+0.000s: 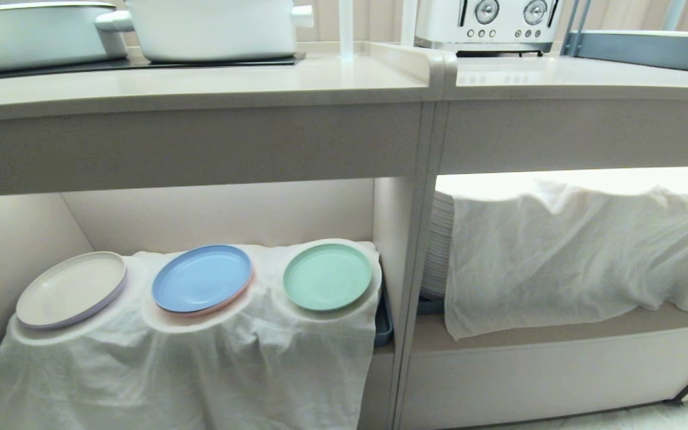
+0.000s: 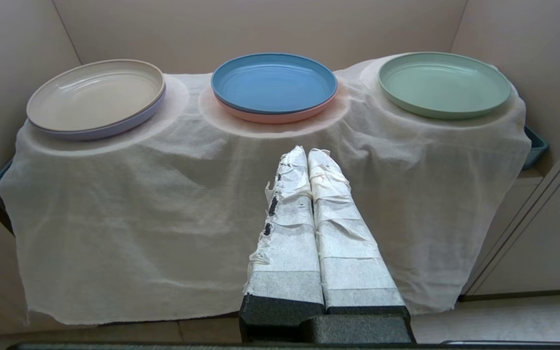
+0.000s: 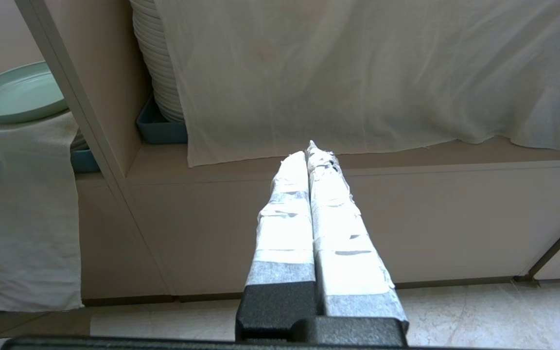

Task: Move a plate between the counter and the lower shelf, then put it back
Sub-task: Pick up the plate in the cupboard

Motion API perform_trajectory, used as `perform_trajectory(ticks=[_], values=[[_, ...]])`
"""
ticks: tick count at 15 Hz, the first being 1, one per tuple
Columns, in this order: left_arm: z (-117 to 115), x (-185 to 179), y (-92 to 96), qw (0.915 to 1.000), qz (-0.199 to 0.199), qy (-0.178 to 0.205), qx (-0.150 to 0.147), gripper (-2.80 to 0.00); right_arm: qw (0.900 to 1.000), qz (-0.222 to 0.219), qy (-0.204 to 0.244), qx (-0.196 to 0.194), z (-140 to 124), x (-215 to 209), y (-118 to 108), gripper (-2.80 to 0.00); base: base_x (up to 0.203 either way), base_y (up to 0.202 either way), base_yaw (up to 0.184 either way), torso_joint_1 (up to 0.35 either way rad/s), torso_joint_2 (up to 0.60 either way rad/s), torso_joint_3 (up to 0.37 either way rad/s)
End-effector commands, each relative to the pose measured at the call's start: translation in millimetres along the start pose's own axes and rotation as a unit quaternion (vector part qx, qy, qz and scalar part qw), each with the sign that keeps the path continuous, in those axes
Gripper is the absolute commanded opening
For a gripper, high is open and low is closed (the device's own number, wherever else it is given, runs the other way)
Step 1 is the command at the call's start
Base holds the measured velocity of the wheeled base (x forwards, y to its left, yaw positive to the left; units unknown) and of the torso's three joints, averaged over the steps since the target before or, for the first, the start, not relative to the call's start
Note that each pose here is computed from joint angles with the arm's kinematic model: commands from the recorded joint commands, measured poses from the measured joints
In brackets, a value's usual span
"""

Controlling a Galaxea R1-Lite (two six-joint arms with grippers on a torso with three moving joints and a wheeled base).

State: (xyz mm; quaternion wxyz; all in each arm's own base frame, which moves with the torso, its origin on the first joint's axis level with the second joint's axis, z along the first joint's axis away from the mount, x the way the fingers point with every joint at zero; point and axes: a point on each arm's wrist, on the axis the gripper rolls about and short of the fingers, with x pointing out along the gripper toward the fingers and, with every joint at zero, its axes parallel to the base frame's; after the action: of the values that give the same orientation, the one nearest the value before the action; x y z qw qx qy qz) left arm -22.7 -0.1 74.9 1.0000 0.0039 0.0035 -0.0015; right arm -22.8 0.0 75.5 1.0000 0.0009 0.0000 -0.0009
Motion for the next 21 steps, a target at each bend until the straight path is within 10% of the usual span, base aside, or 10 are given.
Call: perform_trajectory(ticks=[1,10,21], values=[[0,0,-0.1,1.0,-0.001,-0.001,0.009,-2.8,1.0,0.0,0.0,0.0,0,0,0,-2.8,0.0,0.0,0.0,0.0,0.0,0.0],[24,-6,-1.3,0.9967,-0.03,-0.063,0.043,-2.8,1.0,0.0,0.0,0.0,0,0,0,-2.8,0.0,0.0,0.0,0.0,0.0,0.0],[63,-6,-5.6,0.9894,-0.139,-0.034,-0.026,-2.8,1.0,0.0,0.0,0.0,0,0,0,-2.8,0.0,0.0,0.0,0.0,0.0,0.0]])
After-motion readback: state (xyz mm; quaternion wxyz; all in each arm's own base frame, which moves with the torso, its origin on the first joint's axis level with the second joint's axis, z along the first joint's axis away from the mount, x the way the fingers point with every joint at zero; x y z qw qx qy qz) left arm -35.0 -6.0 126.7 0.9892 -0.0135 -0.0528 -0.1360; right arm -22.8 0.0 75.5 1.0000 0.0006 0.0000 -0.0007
